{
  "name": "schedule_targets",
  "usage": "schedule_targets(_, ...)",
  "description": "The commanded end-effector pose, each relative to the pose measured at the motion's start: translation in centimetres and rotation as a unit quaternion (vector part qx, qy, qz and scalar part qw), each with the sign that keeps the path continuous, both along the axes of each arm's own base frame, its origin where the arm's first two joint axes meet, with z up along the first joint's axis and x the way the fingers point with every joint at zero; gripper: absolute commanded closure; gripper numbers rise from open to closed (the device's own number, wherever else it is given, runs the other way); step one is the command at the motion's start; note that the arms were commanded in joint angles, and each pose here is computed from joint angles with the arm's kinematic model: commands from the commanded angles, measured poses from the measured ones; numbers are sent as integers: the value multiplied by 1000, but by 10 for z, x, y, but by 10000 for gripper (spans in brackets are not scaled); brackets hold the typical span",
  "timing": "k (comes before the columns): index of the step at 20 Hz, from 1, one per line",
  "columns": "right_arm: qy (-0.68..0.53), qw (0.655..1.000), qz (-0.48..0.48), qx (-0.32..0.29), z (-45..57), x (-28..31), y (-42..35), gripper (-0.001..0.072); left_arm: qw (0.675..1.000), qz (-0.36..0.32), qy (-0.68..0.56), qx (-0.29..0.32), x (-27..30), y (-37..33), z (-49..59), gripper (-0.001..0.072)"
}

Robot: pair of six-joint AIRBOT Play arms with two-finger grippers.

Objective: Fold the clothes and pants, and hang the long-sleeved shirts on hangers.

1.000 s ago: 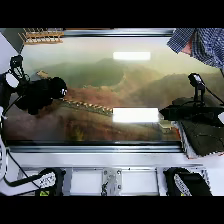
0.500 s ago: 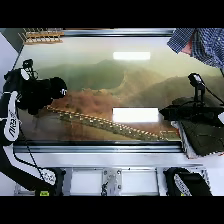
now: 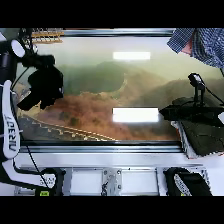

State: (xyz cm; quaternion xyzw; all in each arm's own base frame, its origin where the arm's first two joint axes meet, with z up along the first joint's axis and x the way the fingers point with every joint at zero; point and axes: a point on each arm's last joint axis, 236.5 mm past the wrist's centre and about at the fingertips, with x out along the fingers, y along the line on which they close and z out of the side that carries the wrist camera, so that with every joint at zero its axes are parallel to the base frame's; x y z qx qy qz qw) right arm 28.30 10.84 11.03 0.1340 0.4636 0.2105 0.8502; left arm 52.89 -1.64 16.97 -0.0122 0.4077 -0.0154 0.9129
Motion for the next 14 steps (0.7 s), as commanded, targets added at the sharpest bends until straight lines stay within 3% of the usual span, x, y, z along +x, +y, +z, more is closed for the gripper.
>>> schedule_targets(1,0,999,6,44,10,-1,16,694,986,-89,-143,-17,-60,-84,149,699)
schedule_targets(3,-6,998,7,69,19,1,24,694,967,-145,-204,-36,-105,-129,203,699)
schedule_targets(9,-104,988,-104,36,70,44,-46,697,928,-281,-232,-80,-202,-226,214,699)
schedule_targets(14,-109,982,-155,24,74,46,-82,697,976,-201,-79,-16,-163,-187,60,699)
